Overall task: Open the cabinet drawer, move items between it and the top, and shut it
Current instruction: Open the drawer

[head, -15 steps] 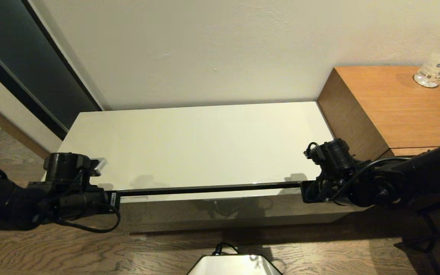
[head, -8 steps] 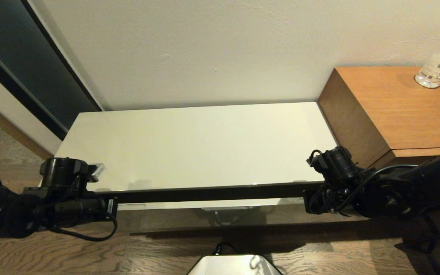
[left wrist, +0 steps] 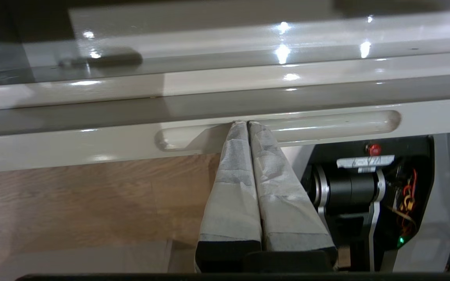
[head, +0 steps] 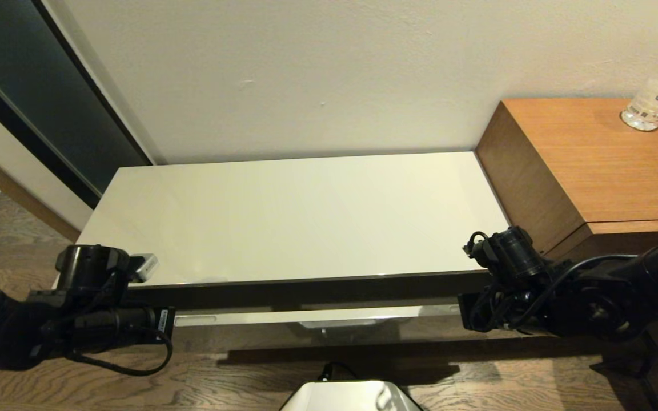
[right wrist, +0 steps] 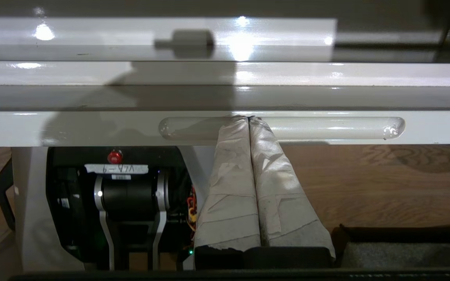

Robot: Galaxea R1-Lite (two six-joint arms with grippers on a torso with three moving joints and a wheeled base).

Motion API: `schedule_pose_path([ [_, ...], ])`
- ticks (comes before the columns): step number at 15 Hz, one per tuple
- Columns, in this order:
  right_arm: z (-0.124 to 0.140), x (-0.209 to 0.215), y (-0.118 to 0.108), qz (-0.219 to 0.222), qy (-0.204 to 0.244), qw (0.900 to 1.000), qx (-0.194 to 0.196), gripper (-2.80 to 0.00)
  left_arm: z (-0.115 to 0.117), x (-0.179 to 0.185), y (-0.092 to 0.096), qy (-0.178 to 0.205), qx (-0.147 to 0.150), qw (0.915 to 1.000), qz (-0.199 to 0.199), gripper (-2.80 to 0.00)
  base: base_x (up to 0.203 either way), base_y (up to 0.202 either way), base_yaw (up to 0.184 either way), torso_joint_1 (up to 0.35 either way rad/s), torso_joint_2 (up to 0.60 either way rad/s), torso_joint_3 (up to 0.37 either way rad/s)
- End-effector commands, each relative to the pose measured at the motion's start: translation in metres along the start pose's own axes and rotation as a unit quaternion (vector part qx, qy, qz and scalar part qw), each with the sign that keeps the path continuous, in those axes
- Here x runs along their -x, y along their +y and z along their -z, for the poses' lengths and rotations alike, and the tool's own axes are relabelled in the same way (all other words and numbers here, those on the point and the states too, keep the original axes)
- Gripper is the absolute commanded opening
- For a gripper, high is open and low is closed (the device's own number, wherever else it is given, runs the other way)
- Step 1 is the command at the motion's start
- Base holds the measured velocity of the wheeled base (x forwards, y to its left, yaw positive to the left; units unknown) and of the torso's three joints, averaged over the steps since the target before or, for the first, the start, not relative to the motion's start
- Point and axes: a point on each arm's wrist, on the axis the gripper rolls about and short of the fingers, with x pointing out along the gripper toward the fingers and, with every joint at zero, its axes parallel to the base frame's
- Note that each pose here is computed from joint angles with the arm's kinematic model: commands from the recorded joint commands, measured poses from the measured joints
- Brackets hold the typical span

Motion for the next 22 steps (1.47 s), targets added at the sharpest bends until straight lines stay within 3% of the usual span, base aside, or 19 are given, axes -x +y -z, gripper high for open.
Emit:
schedule_pose_path([
  [1,0.003,0.002,-0.001,0.001,0.002,1.000,0.000,-2.80,0.004,0.001,-0.002,0.004,-0.002,1.0000,0.002,-2.80,0.000,0.000,0.000,0.000,0.00,0.000],
  [9,0.018,0.007,-0.007,-0.009,0.038,0.999,0.006,-2.80,0.023,0.002,-0.007,0.039,-0.025,0.9989,0.011,-2.80,0.000,0.000,0.000,0.000,0.00,0.000],
  [22,0.030,0.031,-0.014,-0.042,0.085,0.995,-0.013,-2.80,0.035,0.029,-0.011,0.093,-0.018,0.9946,0.042,-2.80,0.000,0.000,0.000,0.000,0.00,0.000],
])
